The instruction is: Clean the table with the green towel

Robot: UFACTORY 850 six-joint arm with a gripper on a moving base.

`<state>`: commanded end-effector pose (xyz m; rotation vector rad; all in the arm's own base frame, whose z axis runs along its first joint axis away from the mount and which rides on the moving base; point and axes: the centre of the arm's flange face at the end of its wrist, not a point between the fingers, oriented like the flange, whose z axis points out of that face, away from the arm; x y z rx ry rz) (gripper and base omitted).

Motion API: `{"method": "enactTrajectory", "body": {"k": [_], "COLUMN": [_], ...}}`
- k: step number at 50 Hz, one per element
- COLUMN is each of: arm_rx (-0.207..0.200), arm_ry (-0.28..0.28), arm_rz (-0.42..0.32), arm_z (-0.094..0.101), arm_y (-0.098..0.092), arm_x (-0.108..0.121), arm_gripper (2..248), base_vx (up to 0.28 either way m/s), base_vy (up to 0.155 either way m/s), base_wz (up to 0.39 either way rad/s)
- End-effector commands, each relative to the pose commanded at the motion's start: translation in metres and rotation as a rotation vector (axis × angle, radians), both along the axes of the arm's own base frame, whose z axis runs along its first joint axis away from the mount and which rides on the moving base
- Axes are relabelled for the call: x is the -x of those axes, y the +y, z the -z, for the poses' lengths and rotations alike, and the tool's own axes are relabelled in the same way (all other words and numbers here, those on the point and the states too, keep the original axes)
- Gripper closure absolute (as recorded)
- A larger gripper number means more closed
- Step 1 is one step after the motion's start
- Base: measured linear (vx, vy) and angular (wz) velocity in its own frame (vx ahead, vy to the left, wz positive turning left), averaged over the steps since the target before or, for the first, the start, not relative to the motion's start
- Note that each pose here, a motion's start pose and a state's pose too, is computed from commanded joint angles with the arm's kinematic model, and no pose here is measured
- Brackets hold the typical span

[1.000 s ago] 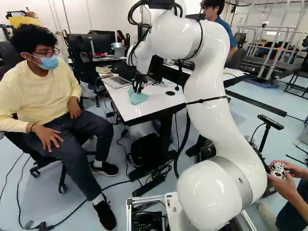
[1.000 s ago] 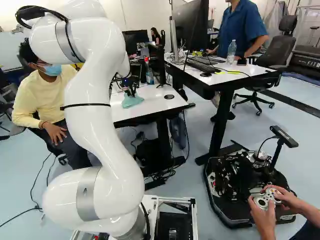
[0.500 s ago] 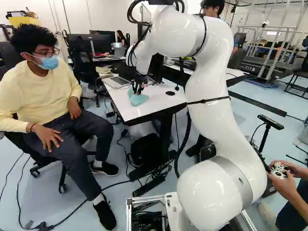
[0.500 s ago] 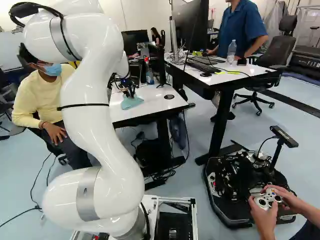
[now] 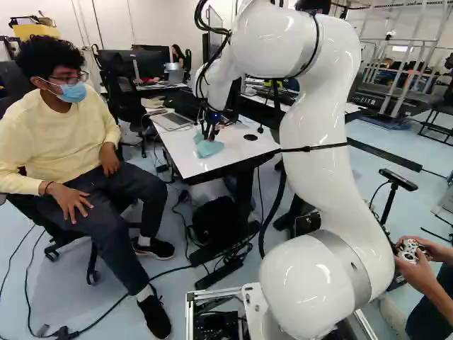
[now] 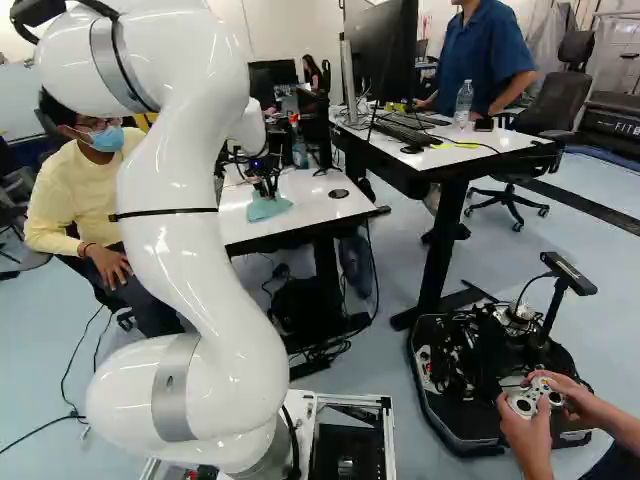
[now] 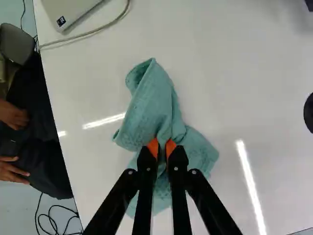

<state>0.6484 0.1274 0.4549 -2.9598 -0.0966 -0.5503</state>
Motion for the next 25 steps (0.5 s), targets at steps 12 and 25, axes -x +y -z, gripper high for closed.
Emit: {"method": "enactTrajectory", "body": {"k": [12, 25], "arm_rx": [-0.002, -0.005], "arm_ry": [-0.01, -0.031], "arm_rz": [0.032, 0.035], "arm_z": [0.001, 0.002], "arm_y": [-0.019, -0.018], "arm_x": [-0.015, -0.036], "arm_gripper": [206, 206], "base_vx": [0.0, 0.0], "base_vy": [0.0, 0.0], "base_wz": [0.0, 0.0]}}
